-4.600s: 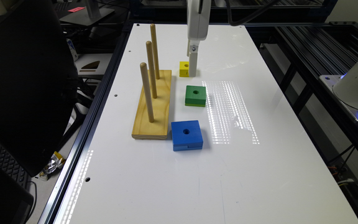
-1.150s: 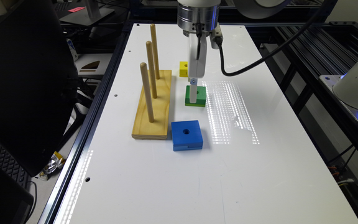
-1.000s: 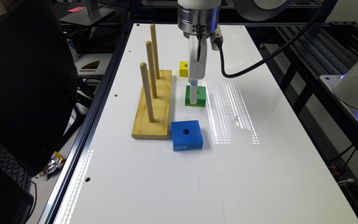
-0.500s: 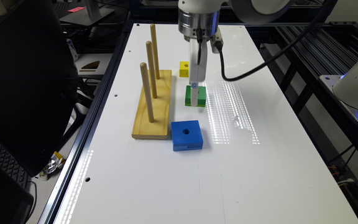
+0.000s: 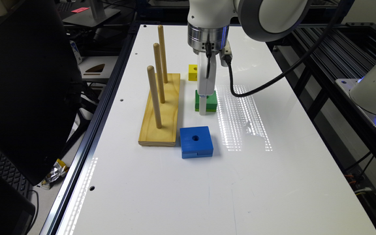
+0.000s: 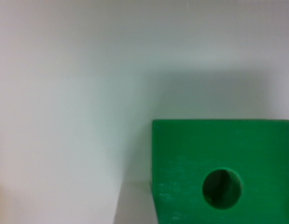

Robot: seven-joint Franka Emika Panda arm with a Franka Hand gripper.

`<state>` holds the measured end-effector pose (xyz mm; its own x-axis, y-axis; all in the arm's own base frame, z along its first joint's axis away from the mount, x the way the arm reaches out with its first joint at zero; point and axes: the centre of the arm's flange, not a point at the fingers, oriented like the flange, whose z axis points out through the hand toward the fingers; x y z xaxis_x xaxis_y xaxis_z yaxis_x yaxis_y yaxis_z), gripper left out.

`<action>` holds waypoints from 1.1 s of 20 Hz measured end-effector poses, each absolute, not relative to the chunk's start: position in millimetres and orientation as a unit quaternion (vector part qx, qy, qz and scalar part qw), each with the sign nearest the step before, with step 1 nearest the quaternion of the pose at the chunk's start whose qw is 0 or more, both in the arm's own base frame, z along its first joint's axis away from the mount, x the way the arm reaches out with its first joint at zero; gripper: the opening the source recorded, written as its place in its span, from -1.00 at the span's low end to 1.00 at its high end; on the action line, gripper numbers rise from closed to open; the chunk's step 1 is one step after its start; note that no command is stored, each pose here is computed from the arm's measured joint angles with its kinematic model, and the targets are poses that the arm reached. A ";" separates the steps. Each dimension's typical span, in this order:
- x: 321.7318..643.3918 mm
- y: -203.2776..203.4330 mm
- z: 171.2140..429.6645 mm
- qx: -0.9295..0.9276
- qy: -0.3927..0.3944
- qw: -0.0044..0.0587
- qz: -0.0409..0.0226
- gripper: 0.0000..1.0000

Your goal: Pick up green block.

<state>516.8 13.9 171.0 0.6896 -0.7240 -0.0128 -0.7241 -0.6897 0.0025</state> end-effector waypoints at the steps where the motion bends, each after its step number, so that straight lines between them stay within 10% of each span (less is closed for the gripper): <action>1: 516.8 13.9 171.0 -0.919 0.394 0.001 0.006 -1.00; 22: 520.6 15.5 204.5 -0.920 0.392 0.005 -0.003 -1.00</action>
